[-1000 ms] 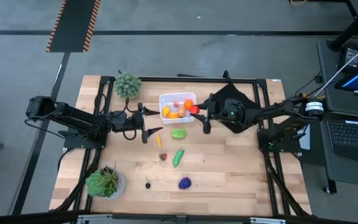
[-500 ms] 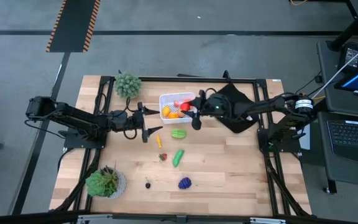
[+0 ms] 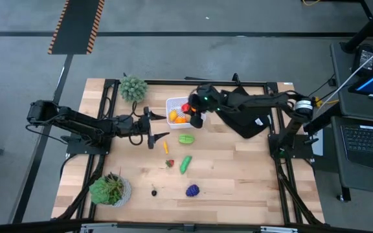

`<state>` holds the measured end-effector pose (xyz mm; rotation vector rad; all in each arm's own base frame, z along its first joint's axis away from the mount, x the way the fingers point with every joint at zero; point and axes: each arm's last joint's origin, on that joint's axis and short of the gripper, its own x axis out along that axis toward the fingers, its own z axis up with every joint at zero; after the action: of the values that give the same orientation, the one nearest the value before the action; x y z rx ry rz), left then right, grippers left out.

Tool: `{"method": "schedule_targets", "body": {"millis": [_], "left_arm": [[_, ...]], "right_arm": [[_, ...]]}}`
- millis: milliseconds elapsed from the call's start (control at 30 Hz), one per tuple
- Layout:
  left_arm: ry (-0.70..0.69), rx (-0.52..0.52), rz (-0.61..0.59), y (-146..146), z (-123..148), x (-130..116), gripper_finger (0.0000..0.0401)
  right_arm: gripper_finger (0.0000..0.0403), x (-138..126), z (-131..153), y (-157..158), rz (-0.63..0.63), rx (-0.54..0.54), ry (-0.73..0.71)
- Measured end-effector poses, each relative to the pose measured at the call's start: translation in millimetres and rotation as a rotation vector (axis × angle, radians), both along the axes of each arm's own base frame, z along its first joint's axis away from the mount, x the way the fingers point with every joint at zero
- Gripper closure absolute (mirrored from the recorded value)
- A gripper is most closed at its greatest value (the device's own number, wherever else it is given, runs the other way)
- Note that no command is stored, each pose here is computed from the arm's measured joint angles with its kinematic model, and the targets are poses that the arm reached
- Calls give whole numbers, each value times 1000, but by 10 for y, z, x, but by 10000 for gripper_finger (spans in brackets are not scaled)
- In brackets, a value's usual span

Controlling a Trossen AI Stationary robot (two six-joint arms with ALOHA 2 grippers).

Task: Pick and placing Produce into tupperware
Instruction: Put the right strawberry into the white bin

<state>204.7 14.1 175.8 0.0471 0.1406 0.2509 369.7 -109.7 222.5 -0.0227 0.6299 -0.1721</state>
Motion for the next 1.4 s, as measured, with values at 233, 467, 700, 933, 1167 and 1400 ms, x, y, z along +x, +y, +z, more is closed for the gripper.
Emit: {"method": "schedule_targets", "body": {"millis": [233,467,700,933,1167,1400], "left_arm": [[49,-1,-2,-4,-47,-7,62],[60,20,-6,-4,-51,-8,62],[61,21,-6,-4,-52,-8,62],[61,21,-6,-4,-52,-8,62],[62,21,-6,-4,-53,-8,62],[62,22,-6,-4,-53,-9,62]], "right_arm": [[226,175,182,-203,-10,33,140],[226,224,309,-377,-47,110,342],[226,334,364,-439,-27,118,419],[226,340,366,-445,-13,105,423],[226,365,214,-464,-13,105,426],[226,330,-138,-463,-30,129,451]]}}
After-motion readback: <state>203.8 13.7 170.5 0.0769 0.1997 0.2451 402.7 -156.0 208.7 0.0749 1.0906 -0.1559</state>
